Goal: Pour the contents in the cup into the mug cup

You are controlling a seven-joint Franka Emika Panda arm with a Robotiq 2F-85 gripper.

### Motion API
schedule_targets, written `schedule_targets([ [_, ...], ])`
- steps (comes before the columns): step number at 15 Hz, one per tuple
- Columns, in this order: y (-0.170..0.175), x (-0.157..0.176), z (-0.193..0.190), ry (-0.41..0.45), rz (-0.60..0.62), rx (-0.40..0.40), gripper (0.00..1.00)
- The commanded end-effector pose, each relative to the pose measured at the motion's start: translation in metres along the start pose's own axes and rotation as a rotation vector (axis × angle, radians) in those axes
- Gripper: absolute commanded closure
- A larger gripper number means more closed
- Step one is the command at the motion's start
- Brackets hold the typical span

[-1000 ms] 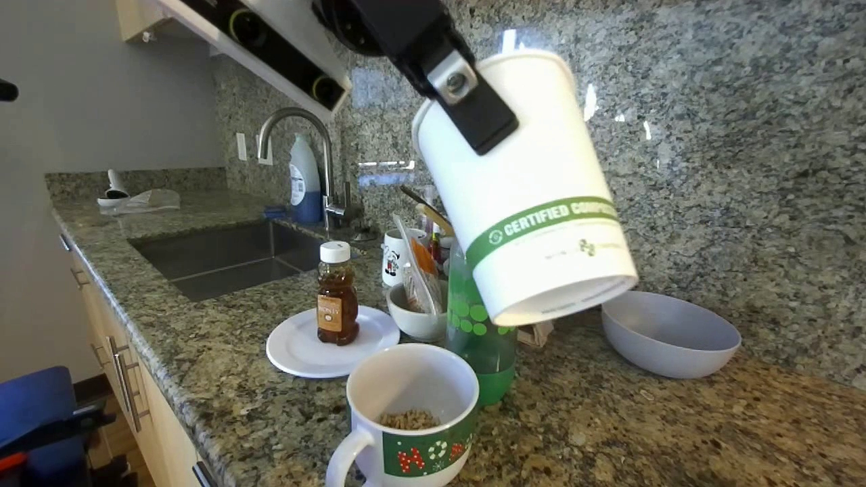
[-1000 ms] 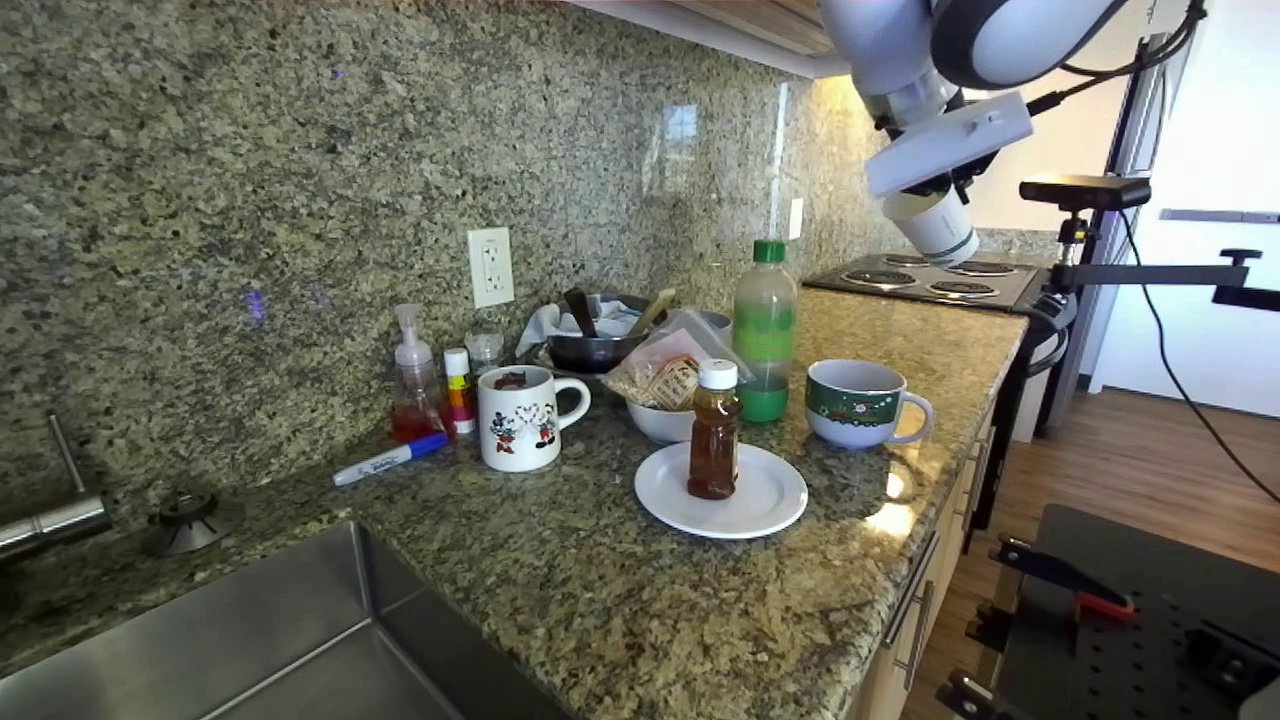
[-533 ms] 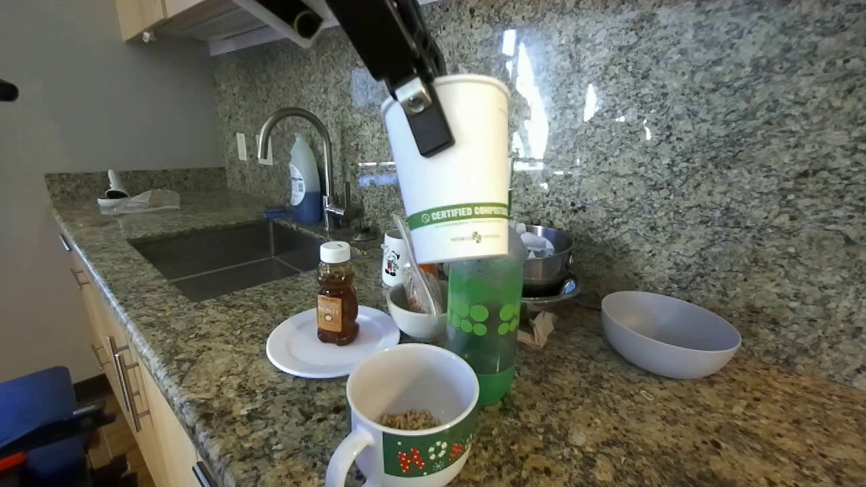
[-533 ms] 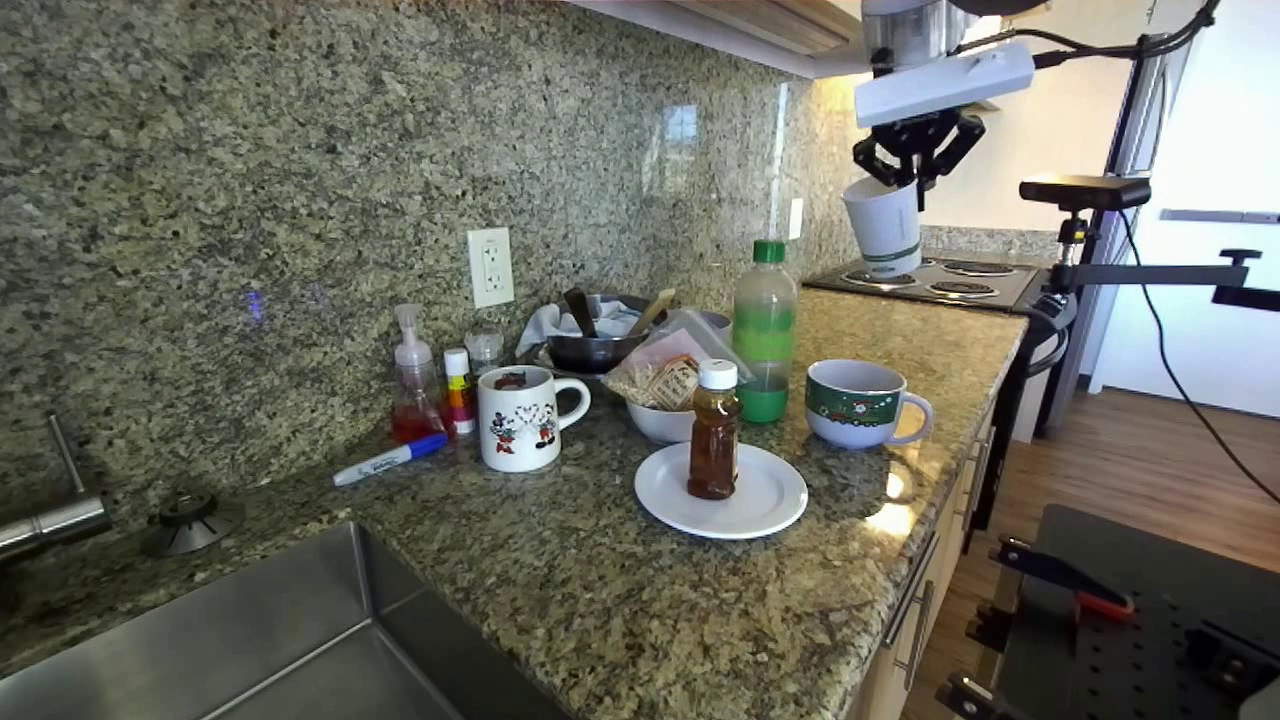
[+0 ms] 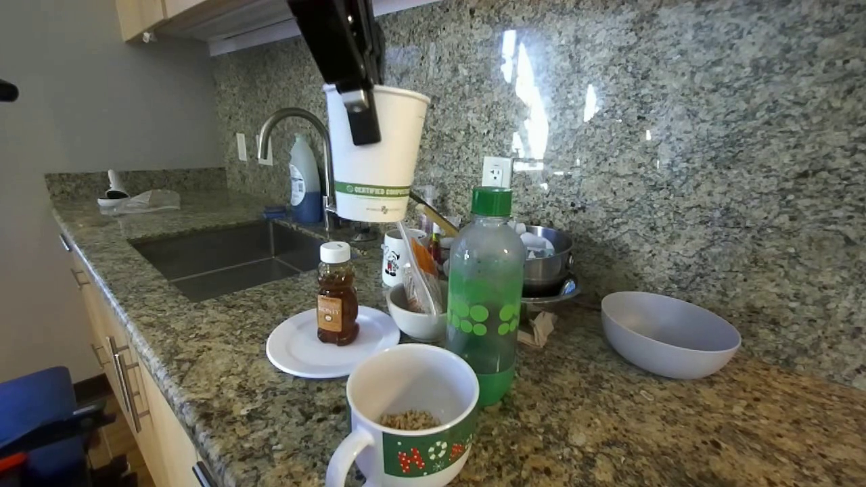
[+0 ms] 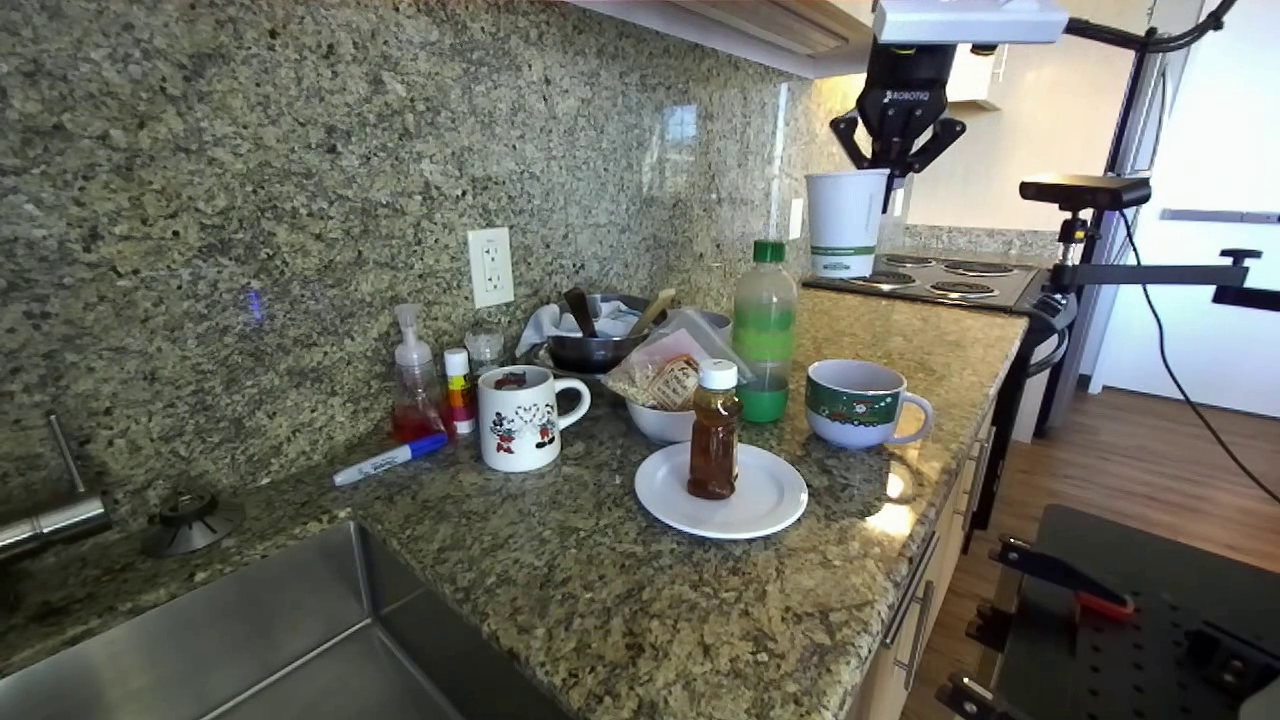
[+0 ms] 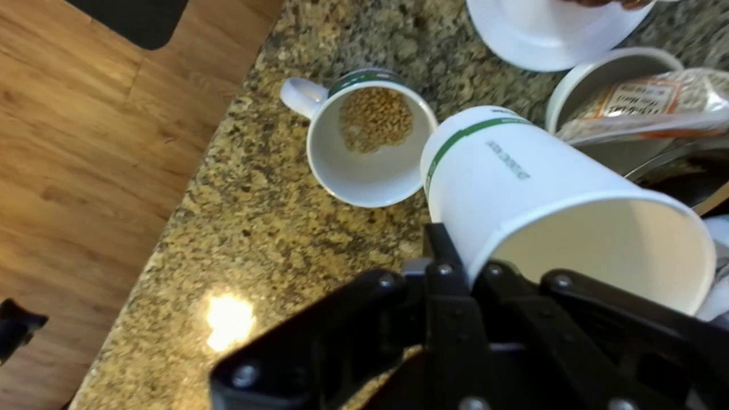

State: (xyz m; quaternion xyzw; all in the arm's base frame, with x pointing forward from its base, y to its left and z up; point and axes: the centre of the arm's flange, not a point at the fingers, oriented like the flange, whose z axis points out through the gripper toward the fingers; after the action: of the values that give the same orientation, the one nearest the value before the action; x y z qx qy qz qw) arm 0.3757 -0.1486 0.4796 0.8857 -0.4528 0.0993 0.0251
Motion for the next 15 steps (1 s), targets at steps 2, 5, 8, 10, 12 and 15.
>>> schedule_targets([
  [2, 0.005, -0.013, 0.0, -0.045, -0.055, 0.054, 0.98],
  [5, -0.003, -0.007, 0.001, -0.039, -0.037, 0.038, 0.98],
  [8, -0.004, -0.007, 0.001, -0.037, -0.036, 0.034, 0.98],
  [10, -0.004, -0.007, 0.001, -0.037, -0.036, 0.034, 0.98],
  [12, -0.019, -0.007, 0.016, -0.059, -0.088, 0.065, 0.99],
  [15, -0.056, -0.011, 0.032, -0.087, -0.196, 0.127, 0.98],
])
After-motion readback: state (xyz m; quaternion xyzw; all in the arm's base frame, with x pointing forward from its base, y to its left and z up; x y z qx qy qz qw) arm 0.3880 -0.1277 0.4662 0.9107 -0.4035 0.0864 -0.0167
